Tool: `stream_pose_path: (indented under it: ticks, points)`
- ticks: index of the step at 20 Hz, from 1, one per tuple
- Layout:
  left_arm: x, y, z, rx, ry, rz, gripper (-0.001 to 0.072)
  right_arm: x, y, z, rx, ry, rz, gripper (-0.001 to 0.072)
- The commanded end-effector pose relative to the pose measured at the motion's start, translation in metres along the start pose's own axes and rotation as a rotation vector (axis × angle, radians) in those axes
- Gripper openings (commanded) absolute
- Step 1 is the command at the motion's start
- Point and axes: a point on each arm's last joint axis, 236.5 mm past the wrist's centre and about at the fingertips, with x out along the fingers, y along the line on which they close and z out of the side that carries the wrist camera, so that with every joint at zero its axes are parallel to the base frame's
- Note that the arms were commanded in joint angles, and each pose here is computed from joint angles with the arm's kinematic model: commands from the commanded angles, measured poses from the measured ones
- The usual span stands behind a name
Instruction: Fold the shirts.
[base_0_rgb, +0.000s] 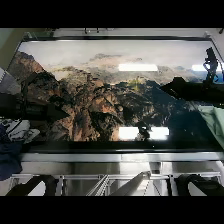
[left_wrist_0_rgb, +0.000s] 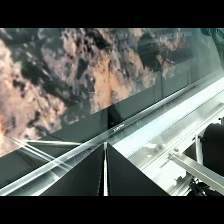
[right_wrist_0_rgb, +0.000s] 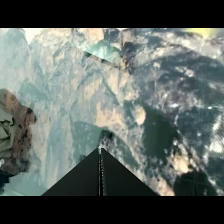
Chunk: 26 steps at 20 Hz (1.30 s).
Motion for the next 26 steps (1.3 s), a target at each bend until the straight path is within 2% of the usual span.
stream_pose_path:
  ticks: [1, 5, 6, 7, 8, 10, 13, 15, 17, 21, 26]
  points:
    - [0.0, 0.0, -0.001, 0.0, 0.005, -0.002, 0.0025, 0.0, 0.0, 0.0, 0.0, 0.001, 0.001, 0.0023]
    - [0.0, 0.001, 0.002, 0.001, -0.008, 0.004, 0.0028, 0.0, 0.001, 0.0, 0.0, 0.001, 0.001, 0.0023]
    - [-0.001, 0.003, 0.004, 0.004, -0.012, 0.014, 0.0164, 0.0, 0.0, 0.0, 0.0, 0.001, 0.001, 0.0024]
    - [-0.007, 0.009, 0.006, 0.021, -0.014, 0.051, 0.0497, 0.0, 0.0, 0.0, 0.0, 0.001, 0.001, 0.0023]
    - [-0.017, 0.018, 0.014, 0.038, -0.027, 0.11, 0.0714, 0.0, 0.001, 0.0, 0.0, 0.001, 0.001, 0.0024]
    - [-0.057, 0.062, 0.045, 0.063, -0.095, 0.322, 0.0716, 0.0, 0.0, 0.0, 0.0, 0.001, 0.001, 0.0024]
    - [-0.155, 0.168, 0.084, -0.084, -0.219, 0.734, 0.0716, 0.0, 0.0, 0.001, 0.0, -0.003, 0.001, 0.0023]
    - [-0.201, 0.222, 0.097, -0.178, -0.289, 0.828, 0.0716, 0.0, -0.001, 0.015, 0.005, -0.062, -0.004, 0.0023]
    - [-0.225, 0.267, 0.107, -0.283, -0.368, 0.815, 0.0716, 0.0, -0.001, 0.017, 0.006, -0.071, -0.004, 0.0023]
    - [-0.233, 0.342, 0.105, -0.484, -0.417, 0.672, 0.0714, 0.0, -0.001, 0.017, 0.007, -0.069, -0.005, 0.0024]
    - [-0.169, 0.374, 0.102, -0.516, -0.22, 0.552, 0.0714, 0.001, -0.002, 0.017, 0.008, -0.068, -0.005, 0.0024]
